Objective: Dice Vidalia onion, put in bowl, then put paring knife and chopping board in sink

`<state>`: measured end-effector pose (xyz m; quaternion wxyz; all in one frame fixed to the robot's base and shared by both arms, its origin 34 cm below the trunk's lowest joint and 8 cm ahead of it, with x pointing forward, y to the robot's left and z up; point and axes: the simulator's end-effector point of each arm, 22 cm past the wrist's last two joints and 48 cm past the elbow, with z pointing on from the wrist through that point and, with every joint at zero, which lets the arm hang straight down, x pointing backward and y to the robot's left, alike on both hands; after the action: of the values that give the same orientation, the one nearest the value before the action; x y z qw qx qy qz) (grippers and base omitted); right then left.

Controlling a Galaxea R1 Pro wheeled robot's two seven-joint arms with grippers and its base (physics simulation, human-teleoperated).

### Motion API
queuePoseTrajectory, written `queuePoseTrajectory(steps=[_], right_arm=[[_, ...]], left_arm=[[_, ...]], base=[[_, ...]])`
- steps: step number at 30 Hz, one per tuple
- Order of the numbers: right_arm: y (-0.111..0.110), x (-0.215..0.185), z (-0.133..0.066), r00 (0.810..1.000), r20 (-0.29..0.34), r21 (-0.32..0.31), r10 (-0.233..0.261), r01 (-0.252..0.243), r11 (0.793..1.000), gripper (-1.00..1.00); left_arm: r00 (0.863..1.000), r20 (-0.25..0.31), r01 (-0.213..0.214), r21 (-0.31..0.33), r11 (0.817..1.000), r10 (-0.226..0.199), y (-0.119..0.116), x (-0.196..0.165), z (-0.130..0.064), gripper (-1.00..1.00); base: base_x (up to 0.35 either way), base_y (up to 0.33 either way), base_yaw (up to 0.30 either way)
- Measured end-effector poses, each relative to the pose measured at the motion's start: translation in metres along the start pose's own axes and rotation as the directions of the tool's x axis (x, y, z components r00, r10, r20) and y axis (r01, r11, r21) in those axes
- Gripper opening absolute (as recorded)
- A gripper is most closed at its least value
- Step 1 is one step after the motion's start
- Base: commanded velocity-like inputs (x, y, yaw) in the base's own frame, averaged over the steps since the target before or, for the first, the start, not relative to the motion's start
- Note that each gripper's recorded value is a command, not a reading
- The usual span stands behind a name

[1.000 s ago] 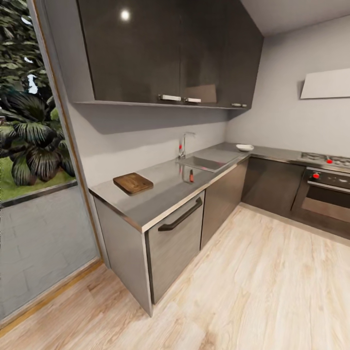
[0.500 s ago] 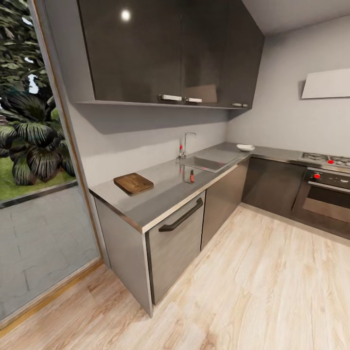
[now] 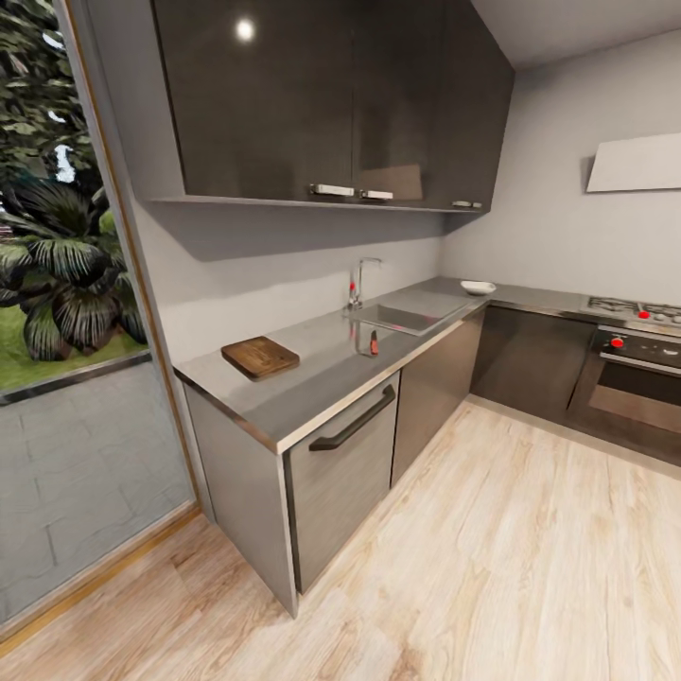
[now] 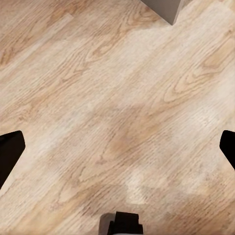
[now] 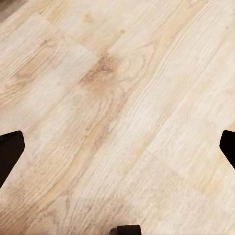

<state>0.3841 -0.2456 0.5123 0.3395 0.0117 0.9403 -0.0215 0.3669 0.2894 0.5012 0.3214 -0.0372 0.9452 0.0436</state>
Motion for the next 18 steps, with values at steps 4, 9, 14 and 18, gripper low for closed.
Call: queuePoseTrajectory(steps=[4,9,14,18], right_arm=[[0.0001,0.0000,0.0000,1.000,0.000,0.000,0.001,-0.001,1.000,1.00],[0.0002,0.0000,0.0000,1.000,0.000,0.001,0.002,-0.002,1.000,1.00],[0.0004,0.0000,-0.0001,1.000,0.000,0.000,0.002,-0.002,1.000,1.00],[0.0001,-0.0001,-0.0001,1.000,0.000,0.001,0.002,-0.002,1.000,1.00]], left_arm=[[1.000,0.000,0.000,0.000,1.000,0.000,0.0000,0.0000,0.0000,1.00],[1.000,0.000,0.001,0.000,1.000,-0.001,0.0001,0.0000,0.0000,1.00],[1.000,0.000,0.001,0.000,1.000,-0.001,0.0001,0.0000,-0.0001,1.00],[1.000,0.000,0.001,0.000,1.000,-0.001,0.0001,0.0000,-0.0001,1.00]], base=[[0.000,0.199,0.000],[0.000,0.270,0.000],[0.057,0.284,0.000],[0.138,0.272,0.000]])
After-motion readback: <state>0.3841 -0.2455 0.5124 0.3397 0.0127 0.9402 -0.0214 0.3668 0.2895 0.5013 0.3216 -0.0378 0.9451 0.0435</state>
